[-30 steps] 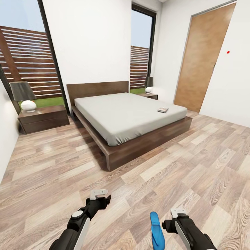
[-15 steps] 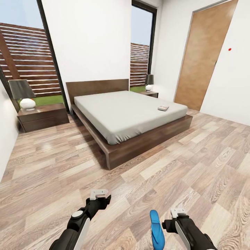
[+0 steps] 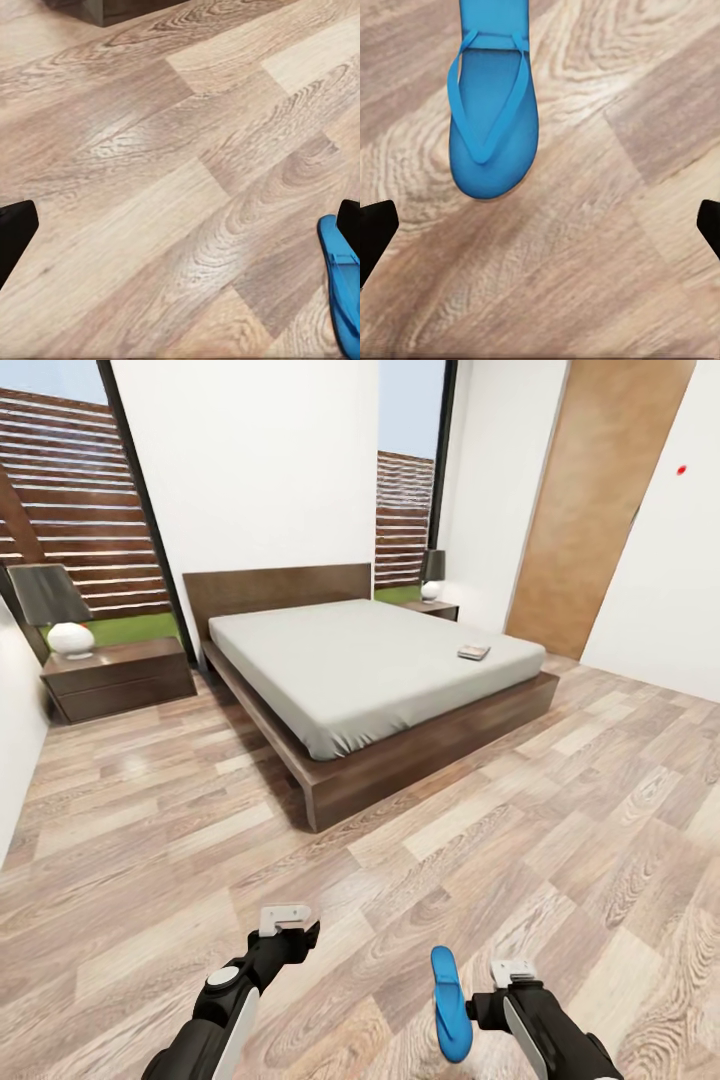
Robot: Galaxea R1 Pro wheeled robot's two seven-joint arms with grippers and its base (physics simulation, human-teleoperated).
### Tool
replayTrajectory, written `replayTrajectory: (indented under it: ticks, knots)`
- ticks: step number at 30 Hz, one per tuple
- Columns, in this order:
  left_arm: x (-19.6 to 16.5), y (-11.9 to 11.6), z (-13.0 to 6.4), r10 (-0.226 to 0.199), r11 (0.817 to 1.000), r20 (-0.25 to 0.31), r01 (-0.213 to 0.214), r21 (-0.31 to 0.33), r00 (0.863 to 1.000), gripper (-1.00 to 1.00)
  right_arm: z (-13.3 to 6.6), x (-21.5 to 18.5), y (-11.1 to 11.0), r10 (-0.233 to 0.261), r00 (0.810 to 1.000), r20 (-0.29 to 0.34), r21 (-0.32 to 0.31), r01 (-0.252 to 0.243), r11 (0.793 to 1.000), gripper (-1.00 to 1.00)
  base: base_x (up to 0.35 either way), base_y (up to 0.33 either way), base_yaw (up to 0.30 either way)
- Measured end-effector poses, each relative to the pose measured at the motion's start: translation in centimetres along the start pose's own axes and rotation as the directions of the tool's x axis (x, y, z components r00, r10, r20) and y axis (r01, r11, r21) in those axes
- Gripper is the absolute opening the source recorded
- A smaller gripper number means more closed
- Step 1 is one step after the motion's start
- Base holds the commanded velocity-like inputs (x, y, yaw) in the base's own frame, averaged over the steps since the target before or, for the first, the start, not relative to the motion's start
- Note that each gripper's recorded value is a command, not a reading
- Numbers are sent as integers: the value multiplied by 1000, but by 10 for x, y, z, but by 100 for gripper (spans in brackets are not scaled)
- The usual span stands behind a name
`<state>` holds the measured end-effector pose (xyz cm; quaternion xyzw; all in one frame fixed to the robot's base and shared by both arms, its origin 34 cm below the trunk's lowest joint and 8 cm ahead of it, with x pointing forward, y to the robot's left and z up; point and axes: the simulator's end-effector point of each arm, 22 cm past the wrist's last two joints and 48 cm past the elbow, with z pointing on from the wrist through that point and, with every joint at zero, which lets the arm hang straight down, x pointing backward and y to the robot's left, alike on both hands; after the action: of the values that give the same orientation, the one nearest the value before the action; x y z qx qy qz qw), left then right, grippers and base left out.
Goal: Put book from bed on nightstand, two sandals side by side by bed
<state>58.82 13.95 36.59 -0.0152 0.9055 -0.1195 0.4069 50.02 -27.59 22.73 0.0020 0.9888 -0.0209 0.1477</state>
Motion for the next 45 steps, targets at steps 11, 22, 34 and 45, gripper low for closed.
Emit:
replayTrajectory:
  ticks: [11,22,34,45]
  knots:
    - [2,1,1,0,1000,-3,0,-1,1000,100,2,3,2,-1,1000,-7,-3,1,1000,100,7,0,0]
    - [2,0,1,-1,1000,-3,1,0,1000,100,2,4,8,-3,1000,-8,-10,3,1000,100,266,0,0]
    - [2,0,1,-1,1000,-4,1,0,1000,100,2,4,9,-3,1000,-9,-11,3,1000,100,121,43,0]
    - [2,0,1,-1,1000,-3,1,0,1000,100,2,4,9,-3,1000,-9,-12,3,1000,100,2,75,0]
